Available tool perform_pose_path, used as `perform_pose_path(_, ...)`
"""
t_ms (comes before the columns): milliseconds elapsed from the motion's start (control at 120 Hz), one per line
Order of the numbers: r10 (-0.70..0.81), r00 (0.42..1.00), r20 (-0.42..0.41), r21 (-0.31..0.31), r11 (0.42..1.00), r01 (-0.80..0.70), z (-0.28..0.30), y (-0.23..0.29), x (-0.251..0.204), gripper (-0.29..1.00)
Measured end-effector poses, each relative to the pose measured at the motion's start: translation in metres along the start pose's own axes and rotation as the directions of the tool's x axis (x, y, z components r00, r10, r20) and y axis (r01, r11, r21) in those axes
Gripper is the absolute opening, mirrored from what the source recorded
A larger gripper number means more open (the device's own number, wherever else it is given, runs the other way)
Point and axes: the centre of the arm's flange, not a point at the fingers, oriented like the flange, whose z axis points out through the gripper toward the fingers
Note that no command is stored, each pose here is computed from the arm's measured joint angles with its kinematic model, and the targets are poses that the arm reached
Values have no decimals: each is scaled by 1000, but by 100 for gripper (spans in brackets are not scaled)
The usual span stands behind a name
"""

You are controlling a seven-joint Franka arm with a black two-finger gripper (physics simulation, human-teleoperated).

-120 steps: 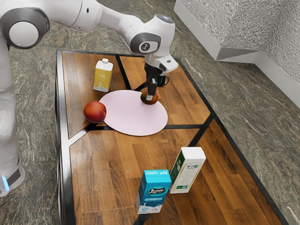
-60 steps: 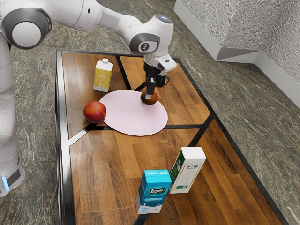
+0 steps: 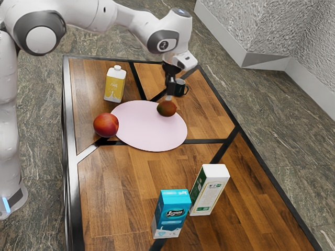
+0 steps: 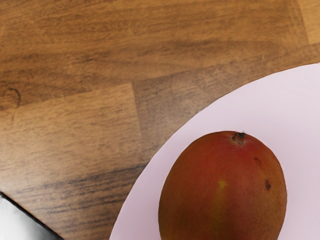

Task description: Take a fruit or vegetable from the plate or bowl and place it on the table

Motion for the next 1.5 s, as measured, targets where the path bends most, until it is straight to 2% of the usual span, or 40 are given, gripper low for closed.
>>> perform_pose_path(175,62,998,1,-9,998,-62,4,28,15,70)
perform_pose_path(417,34,999,21,-33,999,-33,22,17,1,70)
perform_pose_path(675,68,997,23,-60,996,-66,33,41,7,70)
perform_pose_path(900,50,999,19,-69,996,-49,40,37,2,70)
perform_pose_path(1067,45,999,31,-99,994,-42,58,46,-2,70)
perform_pose_path(1250,25,1000,15,-106,994,-23,57,46,-1,39)
perform_pose_path(1375,11,1000,-28,-85,996,-14,39,40,7,34)
perform_pose_path(1500,12,992,-123,-13,1000,-14,-5,17,44,34)
